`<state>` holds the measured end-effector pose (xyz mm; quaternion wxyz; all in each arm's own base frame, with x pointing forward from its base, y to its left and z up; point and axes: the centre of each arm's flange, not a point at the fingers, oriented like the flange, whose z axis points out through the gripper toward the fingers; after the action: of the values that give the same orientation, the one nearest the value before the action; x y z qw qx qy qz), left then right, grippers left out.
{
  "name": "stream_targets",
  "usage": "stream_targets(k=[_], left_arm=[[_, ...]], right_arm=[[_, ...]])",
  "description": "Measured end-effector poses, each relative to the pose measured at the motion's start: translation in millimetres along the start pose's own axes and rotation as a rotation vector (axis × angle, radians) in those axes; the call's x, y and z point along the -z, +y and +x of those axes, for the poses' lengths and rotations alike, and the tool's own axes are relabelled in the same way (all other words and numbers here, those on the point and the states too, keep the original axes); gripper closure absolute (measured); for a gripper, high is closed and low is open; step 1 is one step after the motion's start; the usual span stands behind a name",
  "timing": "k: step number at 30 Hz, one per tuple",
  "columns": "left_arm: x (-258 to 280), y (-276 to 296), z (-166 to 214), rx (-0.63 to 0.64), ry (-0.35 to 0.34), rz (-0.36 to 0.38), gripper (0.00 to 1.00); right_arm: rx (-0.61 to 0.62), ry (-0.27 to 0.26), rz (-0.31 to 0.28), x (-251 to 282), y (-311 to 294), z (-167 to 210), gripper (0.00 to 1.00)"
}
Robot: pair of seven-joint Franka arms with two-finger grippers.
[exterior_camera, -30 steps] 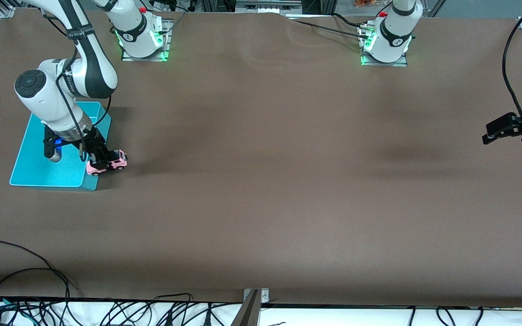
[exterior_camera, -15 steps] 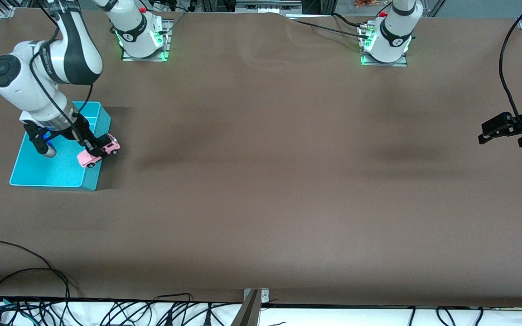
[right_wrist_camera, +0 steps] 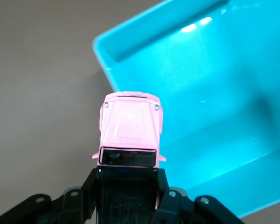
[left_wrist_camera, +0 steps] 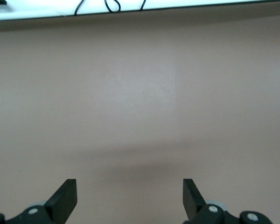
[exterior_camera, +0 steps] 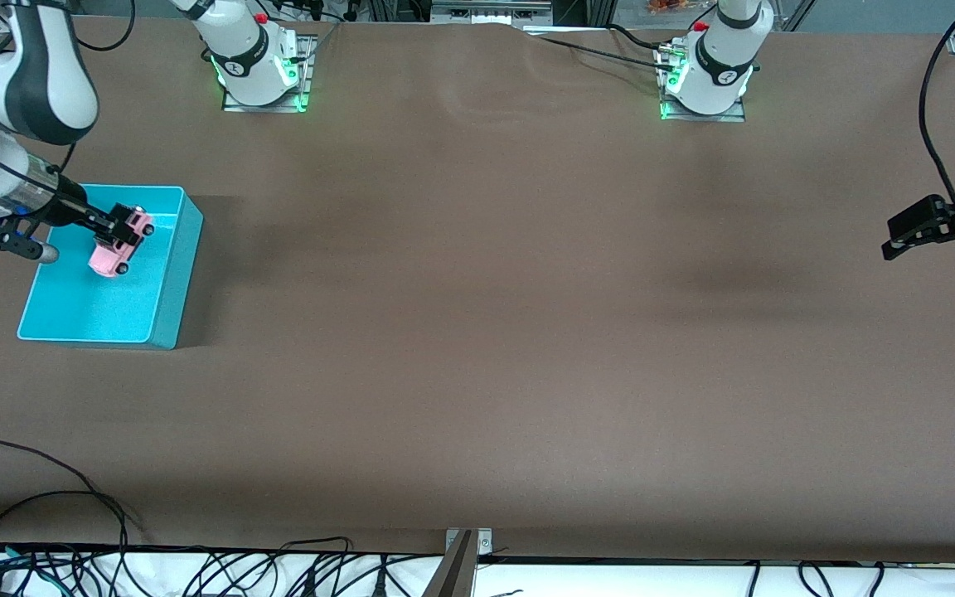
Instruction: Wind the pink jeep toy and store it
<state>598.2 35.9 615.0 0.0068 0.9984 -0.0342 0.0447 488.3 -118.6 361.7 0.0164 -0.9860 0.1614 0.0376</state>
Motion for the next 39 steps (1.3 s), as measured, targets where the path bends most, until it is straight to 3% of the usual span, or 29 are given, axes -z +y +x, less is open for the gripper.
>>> stream_targets(k=[9,25,33,39], left_arm=[[4,-2,1,0.003,0.008,0.002,0.0],[4,-3,0,0.005,0.007,0.005,0.0],[4,-3,0,0.005,0.007,0.006,0.0],[4,-3,0,0.004,0.007,0.005,0.0]], right_arm=[[0.097,-0.044,-0.103,-45,35,-10,0.48],[0.041,-0.075,-0.133,-121,127,-4,0.48],[0.036,-0.122,-0.144,-152,134,-7,0.48],[0.035,-0.126,-0.147,-157,134,-6,0.48]])
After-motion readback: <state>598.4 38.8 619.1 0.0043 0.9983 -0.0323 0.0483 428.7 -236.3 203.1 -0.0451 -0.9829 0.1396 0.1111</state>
